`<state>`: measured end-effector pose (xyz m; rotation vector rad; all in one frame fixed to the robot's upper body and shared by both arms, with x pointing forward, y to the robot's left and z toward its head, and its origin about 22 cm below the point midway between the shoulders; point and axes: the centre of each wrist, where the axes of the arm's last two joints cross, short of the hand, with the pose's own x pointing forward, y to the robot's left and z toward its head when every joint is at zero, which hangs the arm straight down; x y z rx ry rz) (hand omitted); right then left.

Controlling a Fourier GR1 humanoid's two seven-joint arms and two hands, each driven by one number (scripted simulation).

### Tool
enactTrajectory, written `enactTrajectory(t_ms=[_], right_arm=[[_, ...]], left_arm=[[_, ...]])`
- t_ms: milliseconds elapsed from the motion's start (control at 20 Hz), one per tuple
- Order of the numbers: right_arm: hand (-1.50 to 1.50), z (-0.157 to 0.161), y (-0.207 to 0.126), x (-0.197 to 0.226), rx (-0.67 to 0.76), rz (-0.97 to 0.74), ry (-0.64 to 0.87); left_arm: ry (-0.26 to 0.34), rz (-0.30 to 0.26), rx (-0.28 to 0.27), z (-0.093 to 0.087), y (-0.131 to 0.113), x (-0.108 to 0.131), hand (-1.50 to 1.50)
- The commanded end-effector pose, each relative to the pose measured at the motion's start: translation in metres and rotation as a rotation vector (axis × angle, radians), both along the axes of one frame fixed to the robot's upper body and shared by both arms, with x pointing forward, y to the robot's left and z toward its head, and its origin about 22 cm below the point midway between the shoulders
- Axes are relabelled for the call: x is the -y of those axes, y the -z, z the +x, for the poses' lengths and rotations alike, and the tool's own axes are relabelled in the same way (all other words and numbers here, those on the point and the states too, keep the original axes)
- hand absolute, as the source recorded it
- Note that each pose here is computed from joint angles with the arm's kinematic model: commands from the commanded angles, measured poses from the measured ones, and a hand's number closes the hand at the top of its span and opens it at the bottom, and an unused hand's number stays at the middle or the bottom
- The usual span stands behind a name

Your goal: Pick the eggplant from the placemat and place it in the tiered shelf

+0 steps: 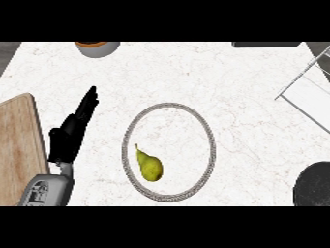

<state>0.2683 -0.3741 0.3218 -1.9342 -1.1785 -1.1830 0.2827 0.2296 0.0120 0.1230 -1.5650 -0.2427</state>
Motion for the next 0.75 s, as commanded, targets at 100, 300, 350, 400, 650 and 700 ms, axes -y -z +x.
enactTrajectory(t_ms=[100, 300, 350, 400, 650, 700], right_arm=[[-1.50, -0.061, 0.001, -0.012, -0.005, 0.243, 0.032], [-1.50, -0.110, 0.002, -0.025, -0.041, 0.259, 0.006], [-1.50, -0.122, 0.018, -0.030, -0.054, 0.273, 0.027], [-1.50, -0.125, 0.022, -0.031, -0.130, 0.295, 0.045], [-1.50, -0.189, 0.036, -0.069, -0.124, 0.279, 0.012], [-1.50, -0.190, 0.041, -0.069, -0.155, 0.290, -0.038]], left_arm=[[-0.022, 0.006, -0.009, -0.003, -0.004, -0.011, 0.00], [-0.041, 0.001, -0.011, -0.001, -0.012, -0.002, 0.00], [-0.043, 0.015, -0.009, -0.014, 0.005, -0.019, 0.00], [-0.043, 0.003, -0.005, -0.008, -0.001, -0.014, 0.00], [-0.039, 0.007, -0.013, -0.017, 0.002, -0.017, 0.00], [-0.054, 0.019, -0.019, -0.015, 0.005, -0.014, 0.00]])
